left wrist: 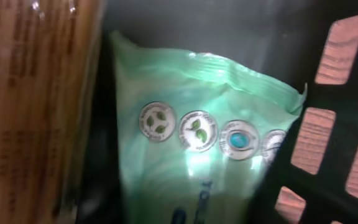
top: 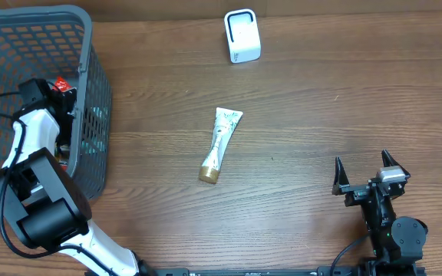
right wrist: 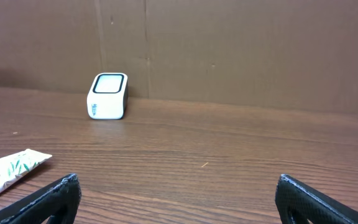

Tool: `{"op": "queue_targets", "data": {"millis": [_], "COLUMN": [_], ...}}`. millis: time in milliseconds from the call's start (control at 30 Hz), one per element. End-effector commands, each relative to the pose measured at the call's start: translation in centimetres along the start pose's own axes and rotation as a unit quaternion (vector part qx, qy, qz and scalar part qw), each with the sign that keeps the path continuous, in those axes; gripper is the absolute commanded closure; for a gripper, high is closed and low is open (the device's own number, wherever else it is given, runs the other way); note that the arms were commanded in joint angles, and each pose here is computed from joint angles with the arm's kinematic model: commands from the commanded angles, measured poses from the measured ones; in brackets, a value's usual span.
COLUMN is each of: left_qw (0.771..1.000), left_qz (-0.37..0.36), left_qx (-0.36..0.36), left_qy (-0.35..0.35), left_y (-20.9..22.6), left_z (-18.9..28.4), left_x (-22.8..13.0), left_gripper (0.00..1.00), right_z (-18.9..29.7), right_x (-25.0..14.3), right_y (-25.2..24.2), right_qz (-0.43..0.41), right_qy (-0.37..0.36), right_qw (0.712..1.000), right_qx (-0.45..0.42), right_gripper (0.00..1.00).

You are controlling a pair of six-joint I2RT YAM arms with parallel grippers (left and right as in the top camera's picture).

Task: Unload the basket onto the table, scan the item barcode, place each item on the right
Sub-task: 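Reach the left gripper into the basket to the green tissue pack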

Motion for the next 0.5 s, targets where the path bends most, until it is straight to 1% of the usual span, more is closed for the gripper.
{"op": "queue_targets", "data": {"millis": [0,133,233,333,467], "left_qw": [1.0,1.0,1.0,1.0,0.999], "left_qz": [-0.008,-0.006,-0.007,-0.003,-0.005], "left_qx": [-0.009,-0.009,-0.01,-0.013,-0.016], "left_qy": [0.021,0.018,0.011,-0.001,-0.029], "left_y": [-0.3,-0.4,-0.8,-1.6,-3.0], "left_z": [-1.2,-0.7,0.7,3.4,8.4], "left_x": [-0.6,-0.3,0.8,2.7,5.2], "left_gripper": [0.96,0.96,0.96,0.96,0.96], "right_z": [0.0,0.0,0.0,0.0,0.0], "right_x": [-0.3,-0.3,-0.3,-0.3,-0.3], "right_y": [0.0,0.0,0.0,0.0,0.0], "right_qz": [0.0,0.0,0.0,0.0,0.0], "right_qy": [0.001,0.001,0.001,0.001,0.001], "right_qw": [1.0,1.0,1.0,1.0,1.0], "right_qx": [-0.003,-0.003,-0.003,-0.003,-0.003], "right_gripper": [0.0,0.0,0.0,0.0,0.0]}}
Point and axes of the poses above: each gripper's point midway between its finger pads, its own z axis back along the fingers, its own y axis along the line the jaws close on, x = y × z, the point moved 10 cm from there along z, back along the fingers, and after that the axes turned 15 degrees about z, right-handed, at the moved point
